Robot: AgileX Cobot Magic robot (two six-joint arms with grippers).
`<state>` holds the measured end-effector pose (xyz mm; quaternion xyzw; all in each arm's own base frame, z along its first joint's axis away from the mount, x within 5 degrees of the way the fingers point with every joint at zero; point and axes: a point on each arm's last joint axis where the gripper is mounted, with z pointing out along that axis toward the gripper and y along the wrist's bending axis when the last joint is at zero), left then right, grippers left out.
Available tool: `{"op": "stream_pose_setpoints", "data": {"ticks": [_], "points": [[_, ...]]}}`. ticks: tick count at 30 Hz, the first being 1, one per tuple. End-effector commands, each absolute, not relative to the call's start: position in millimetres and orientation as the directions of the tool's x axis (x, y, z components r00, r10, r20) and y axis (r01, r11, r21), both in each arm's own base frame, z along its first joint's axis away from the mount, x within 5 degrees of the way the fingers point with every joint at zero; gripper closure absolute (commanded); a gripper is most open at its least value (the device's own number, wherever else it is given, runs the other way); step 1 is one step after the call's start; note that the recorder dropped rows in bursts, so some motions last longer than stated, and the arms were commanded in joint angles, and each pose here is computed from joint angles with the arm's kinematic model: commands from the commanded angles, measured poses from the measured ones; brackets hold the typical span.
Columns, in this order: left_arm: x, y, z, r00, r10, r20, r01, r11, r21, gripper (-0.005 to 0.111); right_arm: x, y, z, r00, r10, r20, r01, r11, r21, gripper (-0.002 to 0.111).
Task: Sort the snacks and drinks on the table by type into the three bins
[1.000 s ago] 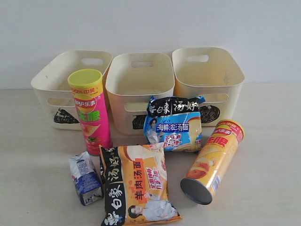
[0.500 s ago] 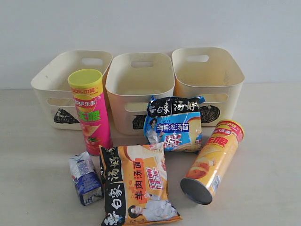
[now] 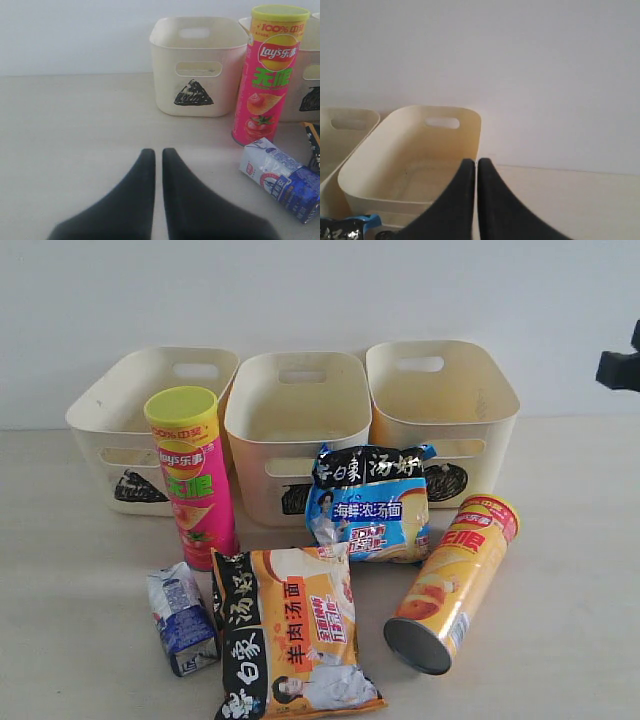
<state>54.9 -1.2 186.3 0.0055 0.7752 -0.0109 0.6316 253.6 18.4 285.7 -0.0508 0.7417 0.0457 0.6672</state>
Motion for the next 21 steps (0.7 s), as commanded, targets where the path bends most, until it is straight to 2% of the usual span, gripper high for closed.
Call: {"op": "stream_pose_setpoints", "data": {"ticks": [1, 2, 6, 9, 12, 19, 21], "points": [[55, -1, 188, -0.189, -0.024, -0.982, 0.020, 0.999, -0.029, 0.102, 273, 25, 259, -0.161, -0.022, -0.987, -0.210, 0.978, 0.013, 0.108], [55, -1, 188, -0.189, -0.024, -0.982, 0.020, 0.999, -0.029, 0.102, 279, 31, 249, -0.171, -0.002, -0.985, -0.273, 0.961, 0.045, 0.108], [55, -1, 188, -0.189, -0.024, -0.982, 0.020, 0.999, -0.029, 0.102, 287, 43, 230, -0.210, 0.066, -0.975, -0.381, 0.913, 0.143, 0.108], [55, -1, 188, -0.189, -0.024, -0.982, 0.020, 0.999, -0.029, 0.102, 298, 55, 208, -0.356, 0.103, -0.929, -0.465, 0.843, 0.271, 0.108], [55, -1, 188, -0.189, -0.024, -0.982, 0.020, 0.999, -0.029, 0.102, 311, 65, 197, -0.521, 0.058, -0.851, -0.515, 0.774, 0.368, 0.108], [55, -1, 188, -0.189, -0.024, -0.982, 0.020, 0.999, -0.029, 0.102, 332, 70, 211, -0.674, -0.067, -0.736, -0.527, 0.742, 0.415, 0.108], [55, -1, 188, -0.189, -0.024, -0.982, 0.020, 0.999, -0.029, 0.102, 338, 70, 215, -0.702, -0.037, -0.711, -0.494, 0.745, 0.449, 0.108]]}}
